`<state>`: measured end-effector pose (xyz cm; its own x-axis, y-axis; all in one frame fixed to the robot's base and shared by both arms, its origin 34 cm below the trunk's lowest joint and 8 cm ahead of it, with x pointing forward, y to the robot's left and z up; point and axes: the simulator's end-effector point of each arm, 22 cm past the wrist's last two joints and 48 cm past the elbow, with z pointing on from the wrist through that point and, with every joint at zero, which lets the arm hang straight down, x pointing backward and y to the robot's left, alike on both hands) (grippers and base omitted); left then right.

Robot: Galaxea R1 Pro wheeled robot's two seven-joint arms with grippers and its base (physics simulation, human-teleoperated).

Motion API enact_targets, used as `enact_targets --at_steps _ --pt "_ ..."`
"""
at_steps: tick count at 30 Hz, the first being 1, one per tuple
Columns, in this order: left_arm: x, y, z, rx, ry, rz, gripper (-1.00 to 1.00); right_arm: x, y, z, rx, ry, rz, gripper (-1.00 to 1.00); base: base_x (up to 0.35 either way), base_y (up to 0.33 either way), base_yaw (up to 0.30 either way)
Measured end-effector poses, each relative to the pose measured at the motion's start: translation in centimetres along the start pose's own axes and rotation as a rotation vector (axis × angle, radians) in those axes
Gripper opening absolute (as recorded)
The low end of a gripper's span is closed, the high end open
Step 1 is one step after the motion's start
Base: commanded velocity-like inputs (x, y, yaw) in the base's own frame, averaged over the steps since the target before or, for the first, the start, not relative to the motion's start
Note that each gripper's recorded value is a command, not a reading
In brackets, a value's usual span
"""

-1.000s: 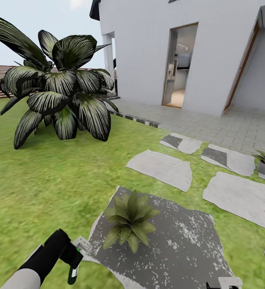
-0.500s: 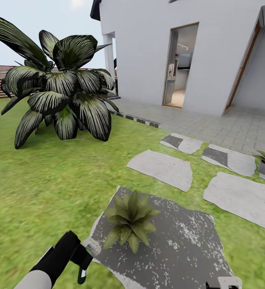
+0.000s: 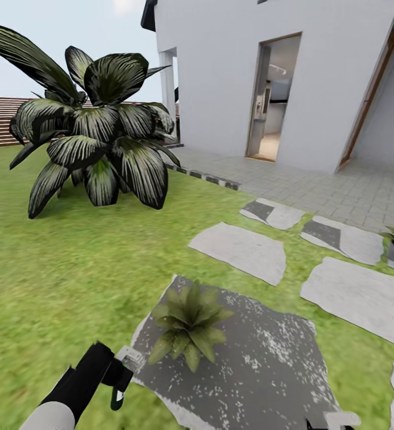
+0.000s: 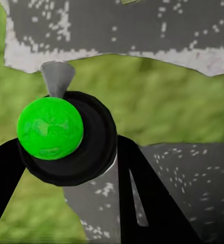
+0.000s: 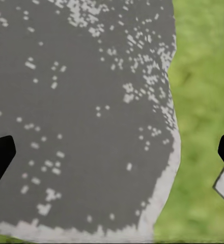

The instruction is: Pick up the pesticide atomizer in the garden and spray insectifuge to fully cover both potted plants in the garden.

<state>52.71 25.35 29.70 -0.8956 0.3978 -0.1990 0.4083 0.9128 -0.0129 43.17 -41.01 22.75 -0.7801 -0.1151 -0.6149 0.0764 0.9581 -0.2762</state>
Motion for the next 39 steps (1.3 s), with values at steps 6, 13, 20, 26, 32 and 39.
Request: enact_targets --at_steps 6,13,20,26,32,39 --pt "0.01 0.14 0.0 -0.005 -0.001 -0.004 -1.0 -0.01 0.04 0.0 0.0 0.0 0.0 1.0 -0.242 -0.193 0.193" --pt "-0.08 0.01 -0.04 0.0 -0.003 -0.008 -1.0 -0.03 0.15 -0.02 -0.002 -0.001 0.0 1.0 -0.071 -0.244 0.246" --pt "-0.24 -0.2 -0.09 0.004 -0.006 -0.009 -1.0 0.02 -0.03 -0.04 0.0 0.0 -0.002 1.0 0.22 -0.186 0.022" --pt "-0.36 -0.49 -0.05 0.009 -0.008 -0.008 -1.0 0.03 -0.07 -0.03 0.0 0.0 -0.003 1.0 0.255 -0.184 0.0" --pt "-0.36 -0.55 -0.02 0.009 -0.007 -0.007 -1.0 -0.02 0.07 -0.02 -0.002 -0.001 -0.002 1.0 0.105 -0.277 0.015" --pt "-0.36 -0.42 -0.05 0.008 -0.007 -0.008 -1.0 -0.04 0.18 -0.02 -0.003 -0.001 -0.003 1.0 0.003 -0.289 0.253"
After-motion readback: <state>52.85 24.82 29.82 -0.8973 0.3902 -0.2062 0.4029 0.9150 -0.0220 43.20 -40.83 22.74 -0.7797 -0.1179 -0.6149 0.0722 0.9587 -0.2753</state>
